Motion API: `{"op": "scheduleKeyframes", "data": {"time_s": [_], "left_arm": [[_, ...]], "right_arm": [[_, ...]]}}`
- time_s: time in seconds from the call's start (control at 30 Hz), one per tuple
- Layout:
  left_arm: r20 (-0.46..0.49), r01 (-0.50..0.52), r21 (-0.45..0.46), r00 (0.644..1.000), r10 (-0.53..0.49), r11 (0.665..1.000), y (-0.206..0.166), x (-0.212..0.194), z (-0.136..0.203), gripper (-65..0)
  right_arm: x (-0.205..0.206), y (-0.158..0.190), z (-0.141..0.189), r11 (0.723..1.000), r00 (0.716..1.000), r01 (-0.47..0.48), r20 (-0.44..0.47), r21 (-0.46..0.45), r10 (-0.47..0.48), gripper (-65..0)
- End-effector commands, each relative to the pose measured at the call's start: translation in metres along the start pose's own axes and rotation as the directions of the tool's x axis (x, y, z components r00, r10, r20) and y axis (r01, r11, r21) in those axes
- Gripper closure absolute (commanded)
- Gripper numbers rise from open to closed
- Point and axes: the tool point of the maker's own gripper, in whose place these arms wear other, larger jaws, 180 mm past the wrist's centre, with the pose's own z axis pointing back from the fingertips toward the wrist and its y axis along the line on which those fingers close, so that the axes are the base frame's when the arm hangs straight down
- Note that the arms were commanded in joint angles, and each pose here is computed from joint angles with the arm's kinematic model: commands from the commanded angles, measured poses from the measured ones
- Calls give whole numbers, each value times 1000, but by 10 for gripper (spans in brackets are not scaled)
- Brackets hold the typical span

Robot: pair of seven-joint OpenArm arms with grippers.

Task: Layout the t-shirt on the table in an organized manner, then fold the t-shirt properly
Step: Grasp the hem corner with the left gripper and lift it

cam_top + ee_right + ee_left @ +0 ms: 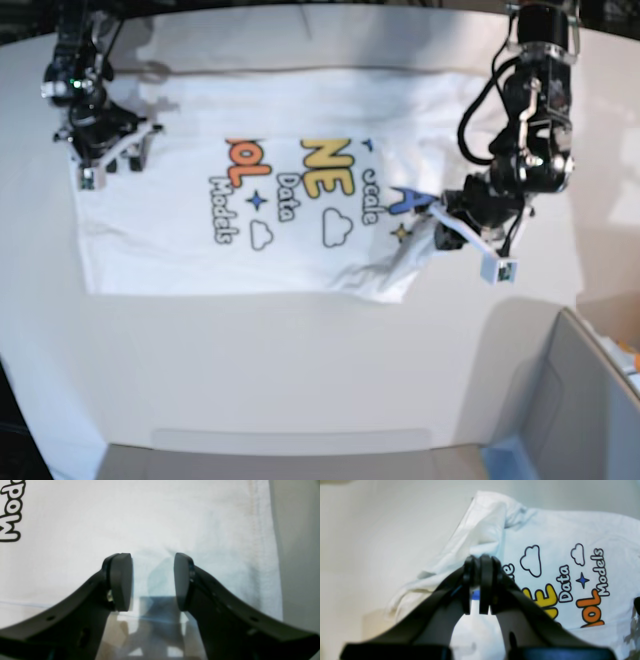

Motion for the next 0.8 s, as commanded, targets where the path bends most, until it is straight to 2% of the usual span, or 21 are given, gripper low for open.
{"op": "scheduleKeyframes", "data": {"time_s": [0.0,0.17,0.3,0.43,0.6,0.77], "left_arm": [[-17,10,7,1000,-10,1000,3,-9,2,-34],[-178,46,-26,983,-50,999,-3,-62,-11,-46],[-279,36,-20,959,-41,999,-1,-79,-5,-130],[-237,30,-9,971,-31,1000,3,-66,-1,-187],[-134,11,17,991,-9,1000,12,-36,17,-162],[-113,11,19,994,-9,1000,13,-30,18,-162]], "right_arm": [[-26,-6,2,1000,993,-11,-114,-22,8,-280],[-22,-5,1,1000,994,-12,-107,-20,10,-280],[-19,-5,0,1000,995,-12,-101,-20,10,-280],[-20,-5,0,1000,995,-10,-101,-19,8,-280],[-20,-4,0,1000,995,-8,-101,-18,6,-280],[-20,-3,0,1000,995,-5,-101,-16,3,-280]]}}
